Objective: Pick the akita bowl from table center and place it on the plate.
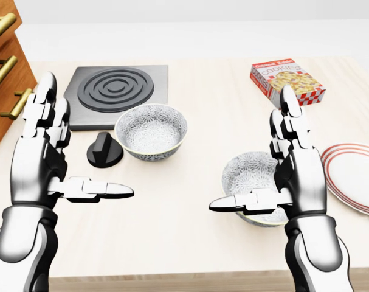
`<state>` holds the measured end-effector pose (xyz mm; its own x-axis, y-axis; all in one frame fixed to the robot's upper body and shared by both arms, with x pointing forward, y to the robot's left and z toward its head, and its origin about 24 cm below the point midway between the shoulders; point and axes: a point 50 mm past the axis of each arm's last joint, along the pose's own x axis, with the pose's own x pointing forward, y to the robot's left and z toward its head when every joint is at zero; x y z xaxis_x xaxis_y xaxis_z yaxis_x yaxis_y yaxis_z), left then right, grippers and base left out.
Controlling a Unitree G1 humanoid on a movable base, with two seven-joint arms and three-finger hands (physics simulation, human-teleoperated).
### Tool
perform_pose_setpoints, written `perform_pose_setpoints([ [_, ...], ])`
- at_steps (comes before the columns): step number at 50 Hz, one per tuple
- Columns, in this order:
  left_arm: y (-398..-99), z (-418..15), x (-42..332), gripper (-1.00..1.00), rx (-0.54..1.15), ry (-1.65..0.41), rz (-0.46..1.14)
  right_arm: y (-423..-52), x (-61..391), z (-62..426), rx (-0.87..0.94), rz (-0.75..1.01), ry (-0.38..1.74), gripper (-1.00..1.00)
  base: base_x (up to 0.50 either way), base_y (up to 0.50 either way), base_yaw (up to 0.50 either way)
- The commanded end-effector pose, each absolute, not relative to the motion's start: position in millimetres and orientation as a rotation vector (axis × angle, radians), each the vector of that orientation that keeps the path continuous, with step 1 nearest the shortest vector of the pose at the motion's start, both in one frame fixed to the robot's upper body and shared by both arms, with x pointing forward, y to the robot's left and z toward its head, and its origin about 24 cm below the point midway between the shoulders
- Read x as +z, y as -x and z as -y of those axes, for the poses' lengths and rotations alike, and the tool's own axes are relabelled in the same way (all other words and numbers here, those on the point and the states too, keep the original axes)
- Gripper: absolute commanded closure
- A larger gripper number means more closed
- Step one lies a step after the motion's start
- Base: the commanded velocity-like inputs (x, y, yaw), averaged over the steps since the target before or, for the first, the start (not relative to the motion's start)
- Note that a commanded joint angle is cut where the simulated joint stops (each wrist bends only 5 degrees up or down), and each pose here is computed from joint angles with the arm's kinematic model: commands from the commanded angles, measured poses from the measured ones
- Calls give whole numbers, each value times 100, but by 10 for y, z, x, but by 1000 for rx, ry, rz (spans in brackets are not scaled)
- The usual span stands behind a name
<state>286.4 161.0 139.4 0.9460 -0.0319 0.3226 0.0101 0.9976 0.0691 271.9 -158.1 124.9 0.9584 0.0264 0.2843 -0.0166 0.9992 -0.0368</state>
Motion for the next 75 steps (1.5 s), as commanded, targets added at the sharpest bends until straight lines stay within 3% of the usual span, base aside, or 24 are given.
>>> perform_pose_setpoints([
  [1, -2866, -1595, 1509, -100, -24, -69, 376, -2717, 1287, 1555, 33, 305, 36, -100, 0, -50, 0],
  [21, -2855, -1585, 1484, -100, -30, -71, 367, -2702, 1287, 1528, 49, 306, 51, -100, 13, -48, 0],
  [64, -2924, -1586, 1433, -100, -36, -83, 337, -2704, 1157, 1559, 46, 251, 69, -100, 6, 0, 0],
  [75, -3515, -1710, 1242, -100, -43, -664, 108, -2670, 1191, 1596, 40, 267, 75, -100, 0, 0, 0],
])
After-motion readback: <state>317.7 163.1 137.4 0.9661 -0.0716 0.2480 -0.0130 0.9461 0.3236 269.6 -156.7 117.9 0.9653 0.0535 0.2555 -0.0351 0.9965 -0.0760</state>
